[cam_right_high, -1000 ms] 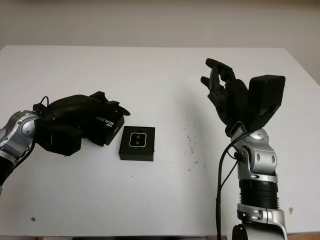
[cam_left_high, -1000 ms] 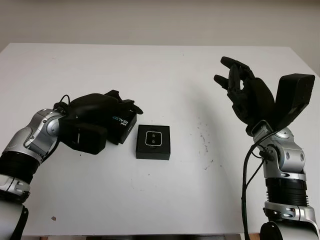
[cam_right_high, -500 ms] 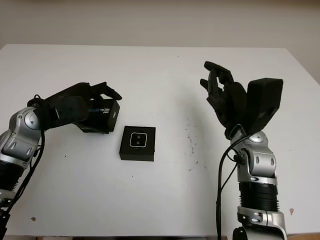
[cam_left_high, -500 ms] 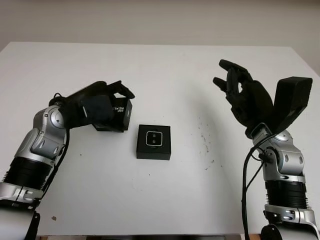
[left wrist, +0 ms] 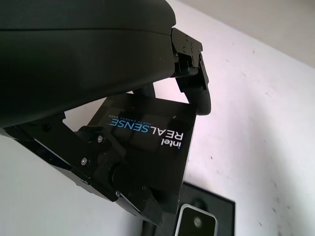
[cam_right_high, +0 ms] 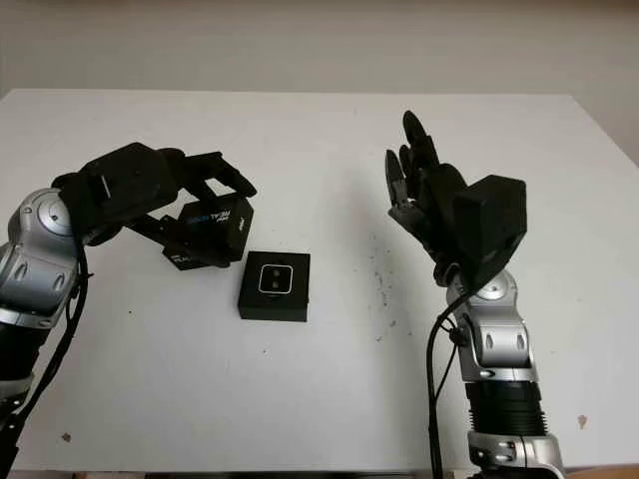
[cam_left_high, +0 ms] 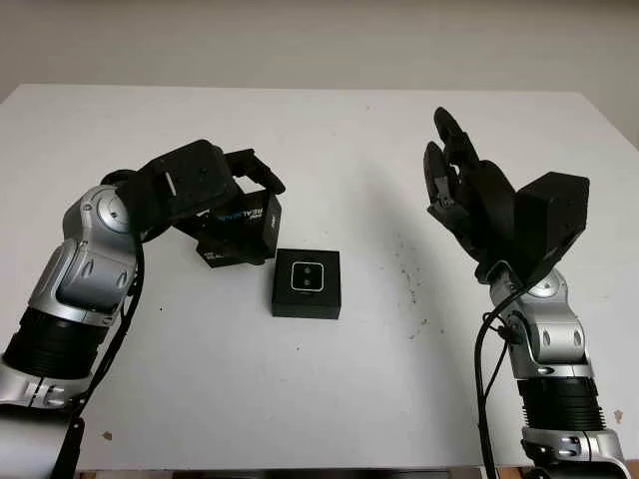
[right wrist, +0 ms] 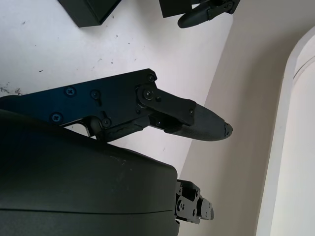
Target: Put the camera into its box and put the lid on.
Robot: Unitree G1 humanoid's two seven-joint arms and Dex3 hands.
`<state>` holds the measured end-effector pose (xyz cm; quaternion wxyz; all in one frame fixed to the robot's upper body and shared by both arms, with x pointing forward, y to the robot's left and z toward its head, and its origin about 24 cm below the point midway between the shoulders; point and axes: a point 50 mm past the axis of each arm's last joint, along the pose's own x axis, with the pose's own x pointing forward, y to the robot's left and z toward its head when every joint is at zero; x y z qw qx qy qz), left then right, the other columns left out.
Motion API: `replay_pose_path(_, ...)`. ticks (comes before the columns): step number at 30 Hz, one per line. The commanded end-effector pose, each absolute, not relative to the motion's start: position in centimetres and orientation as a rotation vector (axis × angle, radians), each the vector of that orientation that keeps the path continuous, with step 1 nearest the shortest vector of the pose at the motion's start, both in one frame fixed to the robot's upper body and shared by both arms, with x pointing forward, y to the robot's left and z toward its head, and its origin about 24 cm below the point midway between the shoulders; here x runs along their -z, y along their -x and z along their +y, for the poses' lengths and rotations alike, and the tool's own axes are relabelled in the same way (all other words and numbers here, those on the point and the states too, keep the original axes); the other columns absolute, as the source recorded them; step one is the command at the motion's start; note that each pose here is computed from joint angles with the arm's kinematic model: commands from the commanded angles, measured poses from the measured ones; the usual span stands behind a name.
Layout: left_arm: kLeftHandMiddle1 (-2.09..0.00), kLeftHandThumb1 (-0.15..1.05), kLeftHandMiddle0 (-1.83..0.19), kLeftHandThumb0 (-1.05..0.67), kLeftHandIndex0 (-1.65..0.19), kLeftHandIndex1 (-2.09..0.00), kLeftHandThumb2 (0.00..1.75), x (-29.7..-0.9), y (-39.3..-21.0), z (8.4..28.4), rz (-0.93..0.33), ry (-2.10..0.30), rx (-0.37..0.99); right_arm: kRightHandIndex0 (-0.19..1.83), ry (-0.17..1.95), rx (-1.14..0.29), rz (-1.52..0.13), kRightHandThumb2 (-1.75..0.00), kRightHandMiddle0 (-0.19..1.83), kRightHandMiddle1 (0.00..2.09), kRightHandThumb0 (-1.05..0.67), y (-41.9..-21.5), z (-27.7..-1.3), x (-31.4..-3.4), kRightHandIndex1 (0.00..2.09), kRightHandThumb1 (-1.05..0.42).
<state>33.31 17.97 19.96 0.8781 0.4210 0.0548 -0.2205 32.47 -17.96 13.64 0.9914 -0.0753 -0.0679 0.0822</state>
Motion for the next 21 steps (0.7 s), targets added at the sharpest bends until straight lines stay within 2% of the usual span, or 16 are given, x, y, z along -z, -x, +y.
replay_pose_path(1, -1.62, 0.95, -0.49, -0.29, -0.33, -1.42, 0.05, -21.2, -33.0, 17.4, 0.083, -0.875, 0.474, -0.19, 0.160, -0.173, -0.150, -0.74, -0.19, 0.00, -0.64, -32.2, -17.8, -13.8, 0.00, -1.05)
replay_pose_path(12, -1.51, 0.94, -0.51, -0.24, -0.34, -1.36, 0.05, -21.4, -31.3, 16.1, 0.119, -0.865, 0.438, -0.19, 0.151, -0.146, -0.113, -0.67, -0.19, 0.00, -0.66, -32.3, -17.1, -12.9, 0.00, -1.05)
replay_pose_path(21, -1.57, 0.97, -0.45, -0.20, -0.28, -1.40, 0.06, -20.5, -30.8, 15.6, 0.119, -0.891, 0.387, -0.19, 0.160, -0.150, -0.115, -0.68, -0.19, 0.00, -0.61, -32.2, -16.8, -12.5, 0.00, -1.05)
